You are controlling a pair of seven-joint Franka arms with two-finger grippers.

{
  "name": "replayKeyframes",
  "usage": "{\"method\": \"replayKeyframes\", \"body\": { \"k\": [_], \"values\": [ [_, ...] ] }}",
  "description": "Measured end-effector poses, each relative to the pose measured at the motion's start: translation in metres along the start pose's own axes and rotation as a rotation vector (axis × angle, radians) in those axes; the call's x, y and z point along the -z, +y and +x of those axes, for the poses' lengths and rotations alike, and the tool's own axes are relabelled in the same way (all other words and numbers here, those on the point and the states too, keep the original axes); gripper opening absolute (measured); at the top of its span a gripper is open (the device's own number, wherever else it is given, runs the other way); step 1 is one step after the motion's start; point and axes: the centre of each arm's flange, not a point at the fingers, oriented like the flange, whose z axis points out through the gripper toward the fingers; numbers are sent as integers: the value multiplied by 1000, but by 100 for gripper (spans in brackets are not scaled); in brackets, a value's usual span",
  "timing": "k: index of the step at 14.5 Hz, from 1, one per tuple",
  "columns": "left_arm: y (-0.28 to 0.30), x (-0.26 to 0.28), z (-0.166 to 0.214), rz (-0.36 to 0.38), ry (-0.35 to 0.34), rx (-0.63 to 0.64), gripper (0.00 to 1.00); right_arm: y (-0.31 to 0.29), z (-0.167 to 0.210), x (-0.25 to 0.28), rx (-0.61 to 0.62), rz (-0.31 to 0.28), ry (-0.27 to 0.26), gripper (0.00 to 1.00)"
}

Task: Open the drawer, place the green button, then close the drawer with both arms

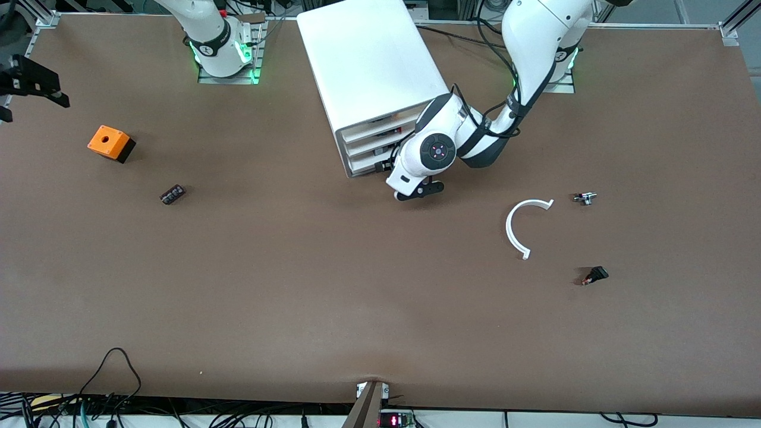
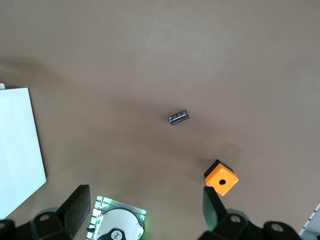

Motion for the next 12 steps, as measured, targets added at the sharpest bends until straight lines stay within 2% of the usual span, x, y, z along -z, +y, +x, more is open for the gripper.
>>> {"method": "replayKeyframes", "body": {
  "k": [5,12],
  "values": [
    [0,-2,-1,-6,-13,11,100,-5,15,-32,0,-7,26,100],
    [-1,-3,-3,2,-21,10,100,-26,-1,-29,21,-21,48,100]
  ]
}}
